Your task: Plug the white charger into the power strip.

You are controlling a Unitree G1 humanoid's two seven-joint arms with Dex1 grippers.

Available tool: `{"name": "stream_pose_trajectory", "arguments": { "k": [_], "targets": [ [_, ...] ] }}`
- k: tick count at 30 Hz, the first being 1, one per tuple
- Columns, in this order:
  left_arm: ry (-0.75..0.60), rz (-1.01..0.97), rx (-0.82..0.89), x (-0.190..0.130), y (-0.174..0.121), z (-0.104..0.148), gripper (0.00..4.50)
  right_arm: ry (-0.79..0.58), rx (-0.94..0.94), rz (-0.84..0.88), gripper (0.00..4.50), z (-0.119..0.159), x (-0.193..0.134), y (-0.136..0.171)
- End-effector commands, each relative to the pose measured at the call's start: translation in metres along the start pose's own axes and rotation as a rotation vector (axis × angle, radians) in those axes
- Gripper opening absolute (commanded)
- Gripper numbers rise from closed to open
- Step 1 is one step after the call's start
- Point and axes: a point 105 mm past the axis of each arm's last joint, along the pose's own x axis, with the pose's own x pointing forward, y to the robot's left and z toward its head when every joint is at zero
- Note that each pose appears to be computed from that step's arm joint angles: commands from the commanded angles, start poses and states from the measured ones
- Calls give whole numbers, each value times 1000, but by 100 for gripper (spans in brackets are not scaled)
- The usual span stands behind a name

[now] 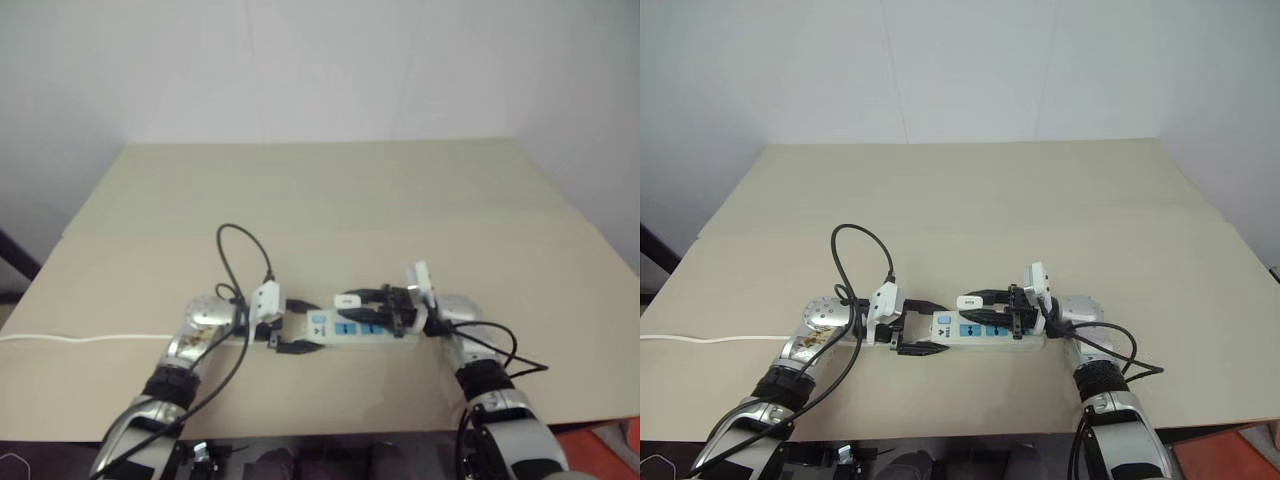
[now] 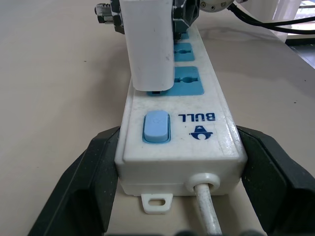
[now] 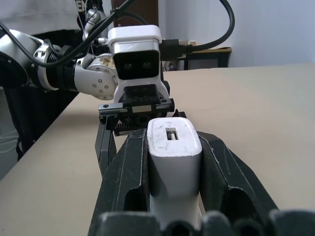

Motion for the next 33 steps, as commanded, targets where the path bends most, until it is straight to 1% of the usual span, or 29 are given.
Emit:
{"name": "stream_pose_trajectory", "arguments": {
  "k": [1,5,10,18,30,33],
  "targets": [
    [-6,-27,29,0,-3,6,323,75,133,7,110,-35,-4,15],
    [-8,-29,29,-1,-3,8,323,99,198,14,110,-45,-1,18],
    [-4,-26,27,-3,-3,6,323,137,222,17,110,-57,2,24],
    [0,-27,29,-2,-3,6,323,163,154,2,110,-67,-3,30],
    [-5,-37,24,0,-6,6,323,264,288,-14,110,-84,-5,33],
    [-3,-36,25,-1,-6,6,323,259,251,-4,110,-84,-5,35]
  ]
}}
